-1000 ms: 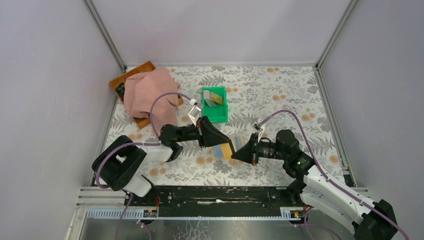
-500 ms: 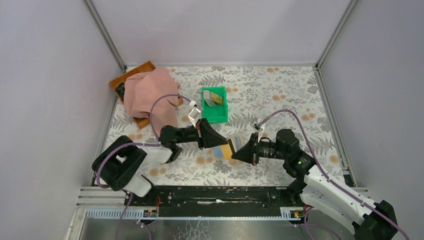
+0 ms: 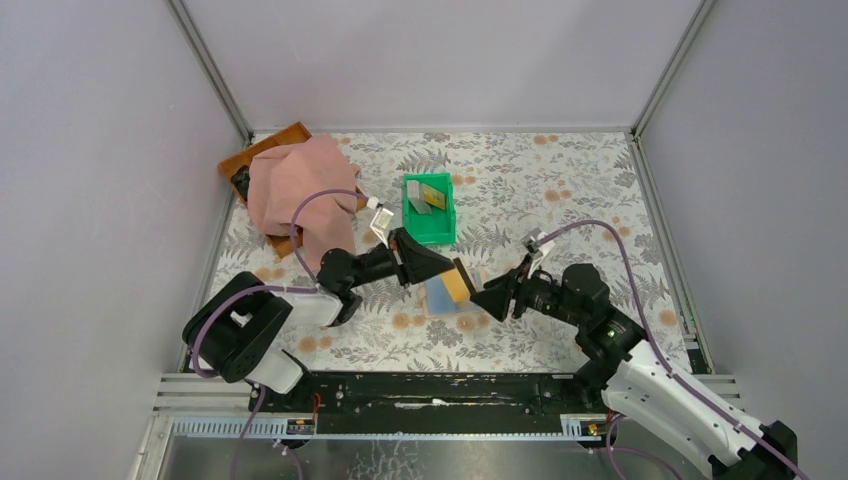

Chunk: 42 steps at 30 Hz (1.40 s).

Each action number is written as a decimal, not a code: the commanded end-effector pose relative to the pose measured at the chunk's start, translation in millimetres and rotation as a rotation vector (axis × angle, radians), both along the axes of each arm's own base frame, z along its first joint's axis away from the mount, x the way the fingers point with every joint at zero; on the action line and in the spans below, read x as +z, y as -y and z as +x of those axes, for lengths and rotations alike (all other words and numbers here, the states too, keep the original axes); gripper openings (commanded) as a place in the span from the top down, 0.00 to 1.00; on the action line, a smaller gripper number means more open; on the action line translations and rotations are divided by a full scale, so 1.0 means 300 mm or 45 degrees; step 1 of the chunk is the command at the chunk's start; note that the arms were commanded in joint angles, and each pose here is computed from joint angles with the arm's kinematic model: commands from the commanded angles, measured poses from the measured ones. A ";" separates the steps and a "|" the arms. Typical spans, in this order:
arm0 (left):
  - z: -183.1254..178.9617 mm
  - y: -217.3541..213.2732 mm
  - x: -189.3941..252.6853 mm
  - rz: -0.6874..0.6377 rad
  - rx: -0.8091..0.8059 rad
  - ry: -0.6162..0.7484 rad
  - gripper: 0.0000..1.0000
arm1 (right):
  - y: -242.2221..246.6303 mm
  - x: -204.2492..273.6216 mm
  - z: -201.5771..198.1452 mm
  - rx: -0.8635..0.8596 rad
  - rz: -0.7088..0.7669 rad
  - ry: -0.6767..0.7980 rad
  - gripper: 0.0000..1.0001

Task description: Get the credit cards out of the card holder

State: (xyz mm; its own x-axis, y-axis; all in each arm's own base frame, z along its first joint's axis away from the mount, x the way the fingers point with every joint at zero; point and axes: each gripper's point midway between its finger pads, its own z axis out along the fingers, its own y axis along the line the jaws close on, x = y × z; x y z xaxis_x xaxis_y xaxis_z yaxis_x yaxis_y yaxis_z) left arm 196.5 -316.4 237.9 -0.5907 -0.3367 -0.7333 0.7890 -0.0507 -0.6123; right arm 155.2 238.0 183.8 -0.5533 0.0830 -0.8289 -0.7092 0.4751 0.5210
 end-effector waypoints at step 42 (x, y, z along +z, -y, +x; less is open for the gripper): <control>0.933 -0.249 -0.309 0.454 1.929 -0.233 1.00 | 0.154 -0.219 0.236 -0.538 -0.363 -0.029 0.43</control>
State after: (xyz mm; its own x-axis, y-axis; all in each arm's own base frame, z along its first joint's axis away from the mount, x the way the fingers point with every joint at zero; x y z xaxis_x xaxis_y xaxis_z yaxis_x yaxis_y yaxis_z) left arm 464.0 -243.3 126.1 -0.0604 -0.4821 -0.8740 -0.0974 0.8743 -0.4755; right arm 219.7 183.6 103.8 -0.5765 0.0631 -0.8147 -0.3790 0.8626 0.3350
